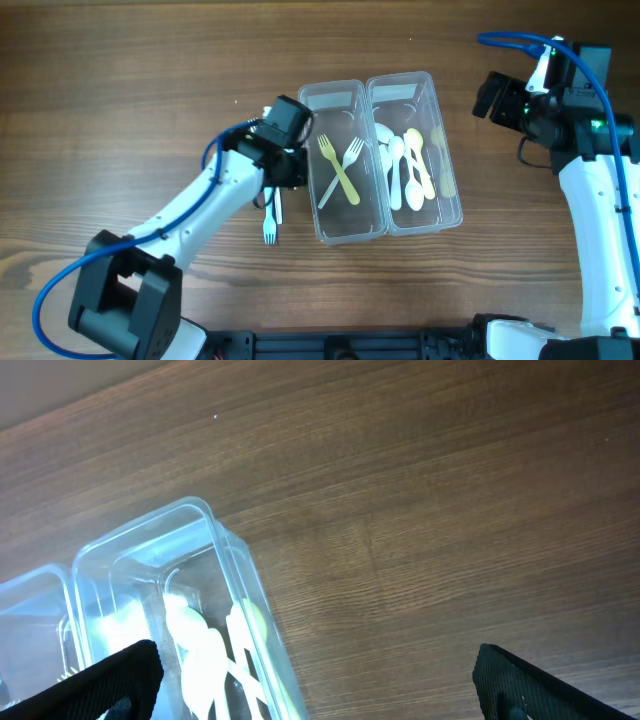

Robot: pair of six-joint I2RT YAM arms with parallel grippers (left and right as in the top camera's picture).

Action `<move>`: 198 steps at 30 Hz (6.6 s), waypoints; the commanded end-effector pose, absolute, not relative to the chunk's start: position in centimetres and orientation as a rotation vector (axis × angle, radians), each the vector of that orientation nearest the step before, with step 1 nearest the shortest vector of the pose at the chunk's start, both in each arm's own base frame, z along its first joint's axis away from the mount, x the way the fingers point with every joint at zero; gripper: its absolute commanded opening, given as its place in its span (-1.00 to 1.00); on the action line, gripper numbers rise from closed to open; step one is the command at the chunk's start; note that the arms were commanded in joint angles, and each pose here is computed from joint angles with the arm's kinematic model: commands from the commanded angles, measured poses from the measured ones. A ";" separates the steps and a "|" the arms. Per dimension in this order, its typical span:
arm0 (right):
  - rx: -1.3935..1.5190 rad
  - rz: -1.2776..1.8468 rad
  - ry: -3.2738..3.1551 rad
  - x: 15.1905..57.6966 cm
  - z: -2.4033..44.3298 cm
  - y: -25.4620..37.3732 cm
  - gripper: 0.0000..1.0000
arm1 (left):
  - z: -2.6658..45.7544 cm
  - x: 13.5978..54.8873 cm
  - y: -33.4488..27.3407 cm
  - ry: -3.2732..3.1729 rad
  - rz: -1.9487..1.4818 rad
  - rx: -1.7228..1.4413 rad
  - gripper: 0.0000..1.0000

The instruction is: Pack container

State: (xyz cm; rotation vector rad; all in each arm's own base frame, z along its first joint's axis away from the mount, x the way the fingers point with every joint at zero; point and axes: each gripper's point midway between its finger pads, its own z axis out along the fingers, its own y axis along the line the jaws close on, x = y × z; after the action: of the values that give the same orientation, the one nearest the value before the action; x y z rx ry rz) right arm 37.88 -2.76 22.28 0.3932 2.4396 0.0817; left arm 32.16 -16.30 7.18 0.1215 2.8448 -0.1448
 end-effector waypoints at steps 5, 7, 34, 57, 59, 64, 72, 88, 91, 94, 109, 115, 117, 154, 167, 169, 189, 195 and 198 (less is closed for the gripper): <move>0.413 0.089 2.414 38.2 23.0 -2.9 0.99 | 7.3 35.9 -13.6 2.754 -0.253 -0.352 -0.26; 0.414 0.089 2.414 38.2 23.0 -2.9 1.00 | 6.9 36.5 -13.2 2.735 -0.273 -0.482 -0.30; 0.414 0.089 2.414 38.2 23.0 -2.9 0.99 | -0.1 39.8 -11.3 2.860 -0.336 -0.564 -0.49; 0.414 0.089 2.414 38.2 23.0 -2.9 0.99 | 16.3 35.7 -24.4 2.804 -0.278 0.071 -0.92; 0.414 0.089 2.414 38.2 23.0 -2.9 0.99 | 15.8 35.6 -26.1 2.788 -0.279 0.001 -0.92; 0.414 0.089 2.414 38.2 23.0 -2.9 0.99 | 10.6 35.1 -27.3 2.888 -0.246 -0.165 -0.92; 0.414 0.089 2.414 38.2 23.0 -2.9 0.99 | 15.3 35.8 -25.8 2.842 -0.336 -0.153 0.35; 0.413 0.089 2.414 38.2 23.0 -2.9 0.99 | 6.2 32.0 -14.8 3.055 0.018 -0.075 -0.30; 0.414 0.089 2.414 38.2 23.0 -2.9 1.00 | 4.3 31.3 -14.5 3.062 0.023 -0.075 -0.29; 0.413 0.089 2.414 38.2 23.0 -2.9 0.99 | 2.9 30.9 -14.6 3.061 0.001 -0.069 -0.29; 0.414 0.089 2.414 38.2 23.0 -2.9 0.99 | -0.7 29.3 -14.7 3.069 -0.063 -0.057 -0.35; 0.414 0.089 2.414 38.2 23.0 -2.9 0.99 | -1.2 29.4 -14.8 3.061 -0.070 -0.056 -0.89; 0.414 0.089 2.414 38.2 23.0 -2.9 0.99 | -1.0 29.4 -14.8 3.060 -0.071 -0.056 -0.92; 0.414 0.089 2.414 38.2 23.0 -2.9 0.99 | 15.7 33.7 -16.2 2.869 -0.026 0.161 0.06; 0.414 0.089 2.414 38.2 23.0 -2.9 1.00 | 3.4 29.5 -12.6 3.062 0.070 -0.021 -0.10; 0.414 0.089 2.414 38.2 23.0 -2.9 0.99 | 2.7 29.4 -12.7 3.058 0.053 -0.021 -0.11; 0.414 0.089 2.414 38.2 23.0 -2.9 0.99 | -0.9 27.6 -12.4 3.067 0.010 -0.019 -0.92; 0.414 0.089 2.414 38.2 23.0 -2.9 0.99 | 8.2 31.2 -14.3 2.934 -0.081 -0.012 -0.92; 0.413 0.089 2.414 38.2 23.0 -2.9 0.99 | 14.4 32.6 -16.5 2.816 -0.184 0.034 -0.92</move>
State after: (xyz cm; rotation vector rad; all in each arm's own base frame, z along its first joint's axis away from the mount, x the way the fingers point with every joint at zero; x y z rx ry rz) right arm 37.88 -2.76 22.28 0.3932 2.4396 0.0817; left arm 29.95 -13.65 6.29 -0.0083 3.0193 -0.0056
